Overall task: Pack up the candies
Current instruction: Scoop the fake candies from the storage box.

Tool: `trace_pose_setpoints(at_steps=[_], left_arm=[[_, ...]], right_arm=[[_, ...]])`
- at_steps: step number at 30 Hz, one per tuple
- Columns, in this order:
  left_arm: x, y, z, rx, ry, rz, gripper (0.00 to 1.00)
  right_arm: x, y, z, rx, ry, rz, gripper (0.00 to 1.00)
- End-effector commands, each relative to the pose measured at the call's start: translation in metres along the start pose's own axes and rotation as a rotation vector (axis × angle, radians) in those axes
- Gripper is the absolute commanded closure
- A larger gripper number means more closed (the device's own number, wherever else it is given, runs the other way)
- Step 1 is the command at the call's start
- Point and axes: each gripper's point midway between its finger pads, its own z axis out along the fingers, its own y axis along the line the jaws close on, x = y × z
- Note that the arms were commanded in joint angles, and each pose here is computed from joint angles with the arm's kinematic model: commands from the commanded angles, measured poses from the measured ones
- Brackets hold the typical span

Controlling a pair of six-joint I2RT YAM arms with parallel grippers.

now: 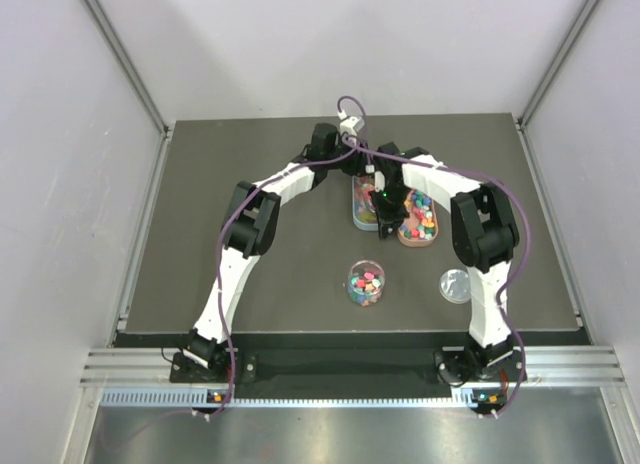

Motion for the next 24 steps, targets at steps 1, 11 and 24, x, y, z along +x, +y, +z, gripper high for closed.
trace_pose_setpoints(at_steps=[1, 11, 24], left_arm=[[-0.033, -0.045, -0.01, 0.085, -0.037, 0.068, 0.48], [-0.055, -0.048, -0.017, 0.072, -0.077, 0.074, 0.48], [-0.154, -0.074, -0.103, 0.006, -0.209, 0.135, 0.46]], right_arm=[[-0.053, -0.003, -0.001, 0.018, -0.265, -0.066, 1.0], [-0.041, 0.004, -0.027, 0.024, -0.402, -0.125, 1.0], [-0.012, 0.013, -0.115, 0.061, -0.53, -0.478, 1.0]])
